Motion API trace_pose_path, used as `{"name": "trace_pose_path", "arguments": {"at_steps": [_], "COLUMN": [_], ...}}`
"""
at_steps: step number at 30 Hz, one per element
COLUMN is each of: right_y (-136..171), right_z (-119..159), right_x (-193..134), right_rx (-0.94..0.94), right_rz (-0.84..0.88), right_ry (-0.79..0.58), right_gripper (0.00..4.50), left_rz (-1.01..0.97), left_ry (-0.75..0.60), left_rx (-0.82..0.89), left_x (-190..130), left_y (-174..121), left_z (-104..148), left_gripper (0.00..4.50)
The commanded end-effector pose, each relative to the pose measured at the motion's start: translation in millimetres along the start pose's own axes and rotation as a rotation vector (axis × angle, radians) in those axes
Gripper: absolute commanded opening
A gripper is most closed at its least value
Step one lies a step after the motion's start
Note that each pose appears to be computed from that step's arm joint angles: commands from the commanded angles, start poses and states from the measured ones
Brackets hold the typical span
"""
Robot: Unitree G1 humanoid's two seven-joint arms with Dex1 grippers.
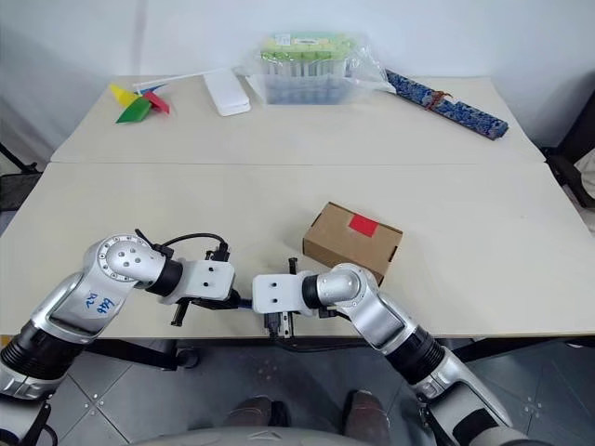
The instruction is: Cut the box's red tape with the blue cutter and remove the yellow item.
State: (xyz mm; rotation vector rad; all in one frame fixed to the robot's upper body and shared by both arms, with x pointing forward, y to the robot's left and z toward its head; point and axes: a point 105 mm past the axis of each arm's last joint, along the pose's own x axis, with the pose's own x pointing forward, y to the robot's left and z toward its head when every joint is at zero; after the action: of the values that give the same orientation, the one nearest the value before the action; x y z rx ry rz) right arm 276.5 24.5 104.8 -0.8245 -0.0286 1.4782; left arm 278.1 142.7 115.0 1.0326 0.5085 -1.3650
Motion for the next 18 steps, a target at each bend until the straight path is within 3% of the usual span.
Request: {"name": "trace_pose_path", "arguments": {"at_steps": [1, 6, 11, 14, 18], "right_y": [2.4, -17.0, -33.8, -43.2, -64.7], "right_z": [5.2, 21.8, 48.2, 54.4, 60.0], "right_x": [0.2, -26.8, -79.9, -115.3, -149.5], "right_rx": [-0.010, 0.054, 0.221, 0.319, 0.382], "right_rz": [0.016, -0.073, -0.178, -0.231, -0.340], "right_ry": [-0.015, -0.076, -0.188, -0.198, -0.190], "right_gripper": [0.03, 0.03, 0.03, 0.60, 1.91], "left_rz": [-0.089, 0.000, 0.149, 0.301, 0.470], "left_ry": [0.004, -0.028, -0.085, -0.161, -0.218], "left_rx": [-0.037, -0.069, -0.097, -0.058, 0.023], "left_x": [19.7, 11.9, -11.5, -34.6, -60.5], "left_y": [-18.7, -7.9, 8.4, 26.6, 48.9], "left_z": [-6.6, -10.0, -21.2, -24.2, -26.3], "left_gripper": [0.43, 0.43, 0.43, 0.43, 0.43]}}
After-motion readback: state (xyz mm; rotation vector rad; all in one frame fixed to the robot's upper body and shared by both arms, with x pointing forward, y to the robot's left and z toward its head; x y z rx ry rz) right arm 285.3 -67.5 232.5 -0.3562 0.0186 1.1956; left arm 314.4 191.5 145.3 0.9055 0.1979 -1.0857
